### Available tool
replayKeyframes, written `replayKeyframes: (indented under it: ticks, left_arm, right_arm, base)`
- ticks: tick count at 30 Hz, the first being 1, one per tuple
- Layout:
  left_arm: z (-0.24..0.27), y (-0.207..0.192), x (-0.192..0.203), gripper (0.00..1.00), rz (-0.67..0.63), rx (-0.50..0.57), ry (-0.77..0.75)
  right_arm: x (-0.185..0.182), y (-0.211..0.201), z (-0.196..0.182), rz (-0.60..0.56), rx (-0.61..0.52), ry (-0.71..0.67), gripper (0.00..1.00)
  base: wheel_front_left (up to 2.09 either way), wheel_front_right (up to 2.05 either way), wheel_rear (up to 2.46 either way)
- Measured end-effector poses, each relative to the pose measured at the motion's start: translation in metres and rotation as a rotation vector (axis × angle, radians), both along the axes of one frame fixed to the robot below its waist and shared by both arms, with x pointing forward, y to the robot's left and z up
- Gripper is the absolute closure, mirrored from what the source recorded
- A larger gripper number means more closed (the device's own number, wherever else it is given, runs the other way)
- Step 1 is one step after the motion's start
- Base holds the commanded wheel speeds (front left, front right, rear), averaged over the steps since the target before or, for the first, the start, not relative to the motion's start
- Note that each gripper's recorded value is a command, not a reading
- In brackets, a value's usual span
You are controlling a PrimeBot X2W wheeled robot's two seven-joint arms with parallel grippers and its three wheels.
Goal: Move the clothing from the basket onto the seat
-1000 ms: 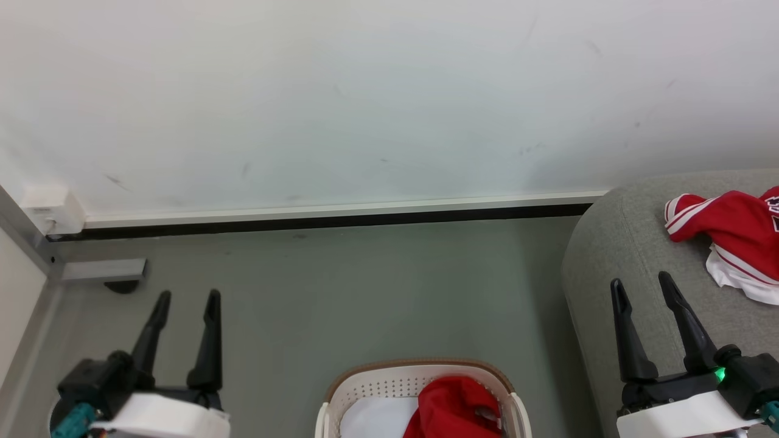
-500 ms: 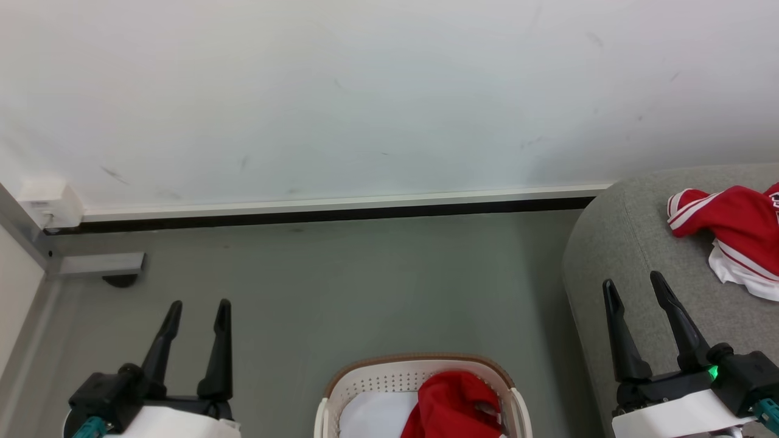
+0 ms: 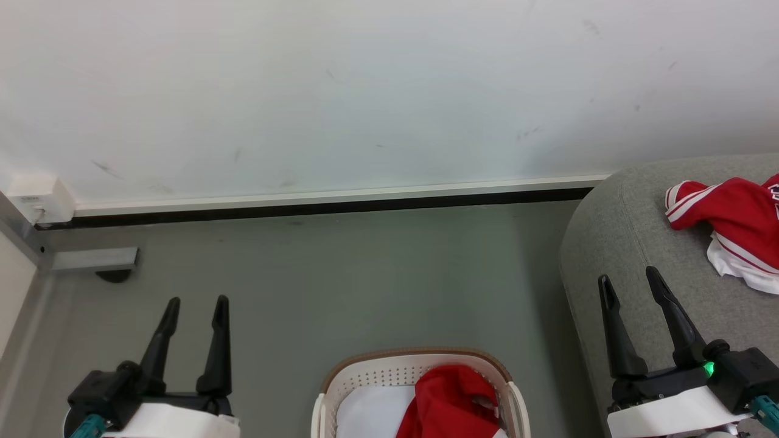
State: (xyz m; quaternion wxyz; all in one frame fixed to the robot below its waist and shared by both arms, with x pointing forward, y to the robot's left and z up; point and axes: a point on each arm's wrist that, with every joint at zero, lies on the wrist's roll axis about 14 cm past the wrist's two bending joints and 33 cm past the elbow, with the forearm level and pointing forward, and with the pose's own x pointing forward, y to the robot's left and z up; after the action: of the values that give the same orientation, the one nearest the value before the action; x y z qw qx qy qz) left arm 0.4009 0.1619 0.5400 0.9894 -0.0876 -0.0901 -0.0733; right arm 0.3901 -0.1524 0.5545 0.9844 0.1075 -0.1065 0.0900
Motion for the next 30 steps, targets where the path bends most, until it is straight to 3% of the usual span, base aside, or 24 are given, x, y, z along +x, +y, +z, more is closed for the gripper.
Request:
replayKeyframes:
  ticks: [6, 13, 20, 30]
  left_arm:
    - [-0.005, -0.006, 0.003, 0.0, -0.016, -0.001, 0.014]
    - [-0.016, -0.039, 0.023, 0.0, -0.112, -0.003, 0.04]
    - [-0.056, -0.098, 0.041, 0.0, -0.31, 0.002, 0.147]
    - [-0.148, -0.173, 0.049, 0.0, -0.612, 0.102, 0.394]
  right_arm:
    - [0.002, 0.001, 0.0, 0.0, 0.002, 0.001, 0.0]
    - [0.01, -0.014, -0.005, -0.042, -0.012, 0.01, 0.0]
    - [0.022, -0.037, -0.009, -0.115, -0.023, 0.019, 0.0]
    - [0.031, -0.081, -0.039, -0.258, -0.042, 0.096, 0.0]
  base:
    - [0.0, 0.0, 0.0]
    - [0.0, 0.0, 0.0]
    - [0.0, 0.0, 0.0]
    - [0.0, 0.0, 0.0]
